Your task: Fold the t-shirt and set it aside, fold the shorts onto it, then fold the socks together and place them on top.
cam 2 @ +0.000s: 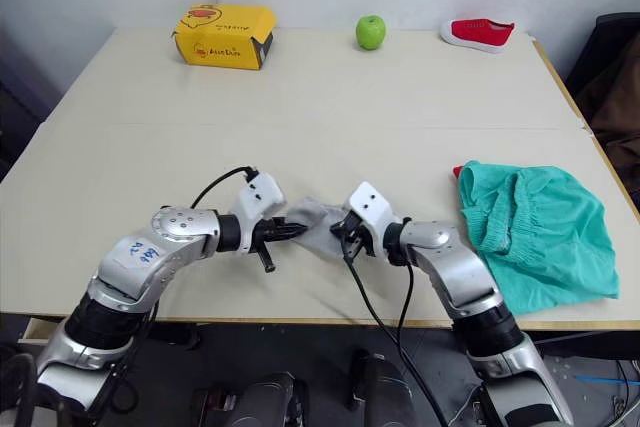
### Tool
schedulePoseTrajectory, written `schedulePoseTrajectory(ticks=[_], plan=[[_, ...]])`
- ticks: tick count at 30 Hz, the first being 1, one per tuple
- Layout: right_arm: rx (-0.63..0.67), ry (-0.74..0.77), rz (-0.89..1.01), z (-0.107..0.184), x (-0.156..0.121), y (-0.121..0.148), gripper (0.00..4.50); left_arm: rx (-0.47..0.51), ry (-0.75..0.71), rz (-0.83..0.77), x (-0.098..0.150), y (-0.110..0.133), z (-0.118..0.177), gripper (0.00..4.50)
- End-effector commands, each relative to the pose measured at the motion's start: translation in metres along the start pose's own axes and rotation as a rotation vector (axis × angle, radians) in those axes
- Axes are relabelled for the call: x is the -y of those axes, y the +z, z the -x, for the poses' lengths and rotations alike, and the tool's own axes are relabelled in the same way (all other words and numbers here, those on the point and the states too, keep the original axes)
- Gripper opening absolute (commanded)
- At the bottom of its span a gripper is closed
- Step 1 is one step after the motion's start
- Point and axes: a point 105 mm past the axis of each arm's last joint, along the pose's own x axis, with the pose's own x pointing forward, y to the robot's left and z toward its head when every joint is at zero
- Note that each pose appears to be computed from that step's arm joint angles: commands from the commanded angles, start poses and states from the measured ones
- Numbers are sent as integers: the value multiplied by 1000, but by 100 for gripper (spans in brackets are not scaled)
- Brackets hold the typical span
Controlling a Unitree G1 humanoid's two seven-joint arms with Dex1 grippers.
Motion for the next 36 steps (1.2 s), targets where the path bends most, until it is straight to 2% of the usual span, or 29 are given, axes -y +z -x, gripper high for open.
schedulePoseTrajectory(ticks=[1, 6, 14, 21, 24, 29, 32, 36], plan=[[15, -33, -22, 7, 1, 2, 0, 33, -44, -96, 6, 13, -4, 2], [72, -76, -102, 18, 7, 12, 0, -5, -25, -142, 1, 8, -16, 2], [-9, -48, -103, 1, -7, -13, 0, 6, 26, -66, -15, 21, -28, 2], [-25, -46, -93, -12, -13, -22, 0, -21, -63, -124, 5, 24, -43, 2], [-36, -59, -82, -11, -11, -25, 0, -45, -22, -160, 0, 23, -44, 2], [-41, -68, -80, -10, -7, -27, 0, -29, 10, -169, -18, 28, -33, 2], [-43, -72, -79, -9, -6, -28, 0, 2, -45, -200, -11, 36, -37, 2], [-46, -77, -77, -9, -5, -29, 0, 17, -47, -218, -11, 48, -42, 2]])
